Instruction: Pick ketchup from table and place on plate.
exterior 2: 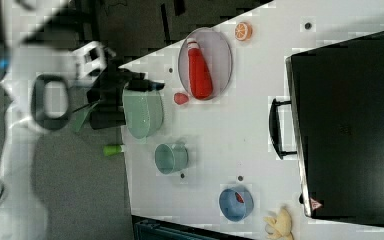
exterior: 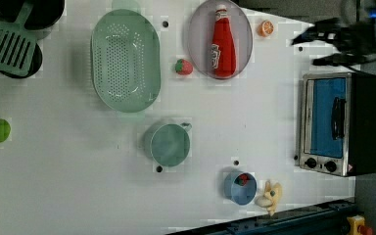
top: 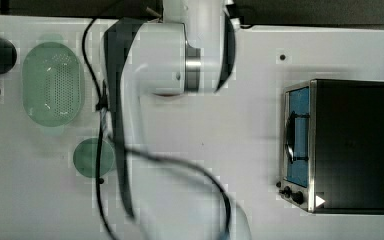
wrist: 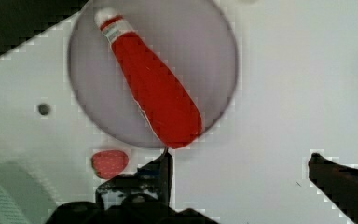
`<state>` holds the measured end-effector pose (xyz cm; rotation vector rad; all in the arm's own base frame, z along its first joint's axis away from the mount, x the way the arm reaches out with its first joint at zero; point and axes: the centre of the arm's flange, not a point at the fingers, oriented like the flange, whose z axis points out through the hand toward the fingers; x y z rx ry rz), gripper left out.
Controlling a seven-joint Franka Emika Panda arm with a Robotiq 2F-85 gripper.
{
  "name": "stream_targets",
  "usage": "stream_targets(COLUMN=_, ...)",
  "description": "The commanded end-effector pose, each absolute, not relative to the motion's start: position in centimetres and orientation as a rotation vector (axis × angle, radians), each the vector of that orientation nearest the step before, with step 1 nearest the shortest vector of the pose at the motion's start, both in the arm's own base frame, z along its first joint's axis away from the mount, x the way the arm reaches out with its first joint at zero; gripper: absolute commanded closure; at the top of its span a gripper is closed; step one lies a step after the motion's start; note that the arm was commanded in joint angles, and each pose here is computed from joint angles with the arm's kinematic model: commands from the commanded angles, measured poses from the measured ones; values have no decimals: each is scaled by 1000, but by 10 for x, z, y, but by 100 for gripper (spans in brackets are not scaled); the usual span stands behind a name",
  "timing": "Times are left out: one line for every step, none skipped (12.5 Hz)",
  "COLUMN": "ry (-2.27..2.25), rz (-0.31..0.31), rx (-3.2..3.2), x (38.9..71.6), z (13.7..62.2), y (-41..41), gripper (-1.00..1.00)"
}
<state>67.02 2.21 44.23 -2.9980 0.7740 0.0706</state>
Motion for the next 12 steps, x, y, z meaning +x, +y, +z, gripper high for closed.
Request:
stream_targets(ry=975, rz=56, rx=-2964, x=631, z=471, y=-1, gripper=-100)
stream_targets(ry=997, rz=45, rx=-2957, x=616, z=481, y=-2, gripper=-100)
stream_targets(ry=1055, rz=25, rx=-2934, x=603, z=489, y=-4, gripper=-100)
stream_targets(ry=1145, rz=22, rx=-2901, x=591, z=495, y=-6, gripper=-100)
stream_targets(ry=1245, rz=41, rx=-2866, x=578, z=496, y=-6, gripper=-100)
stream_targets(ry=1296, rz=44, rx=-2846, x=566, z=498, y=-6, gripper=-100)
stream_targets(ry=1291, rz=32, rx=-2847, x=558, z=503, y=-4, gripper=-100)
stream_targets(ry=1289, rz=15, rx=-2862, x=550, z=509, y=-5, gripper=-100)
stream_targets(ry=1290, rz=17, rx=-2884, x=541, z=511, y=-6, gripper=-100)
stream_targets(ry=1290, rz=20, rx=-2892, x=535, z=512, y=-7, gripper=-100)
stream_targets(ry=1290, rz=24, rx=-2893, x=532, z=511, y=-7, gripper=-100)
stream_targets(ry=1291, rz=28, rx=-2894, x=531, z=509, y=-7, gripper=-100)
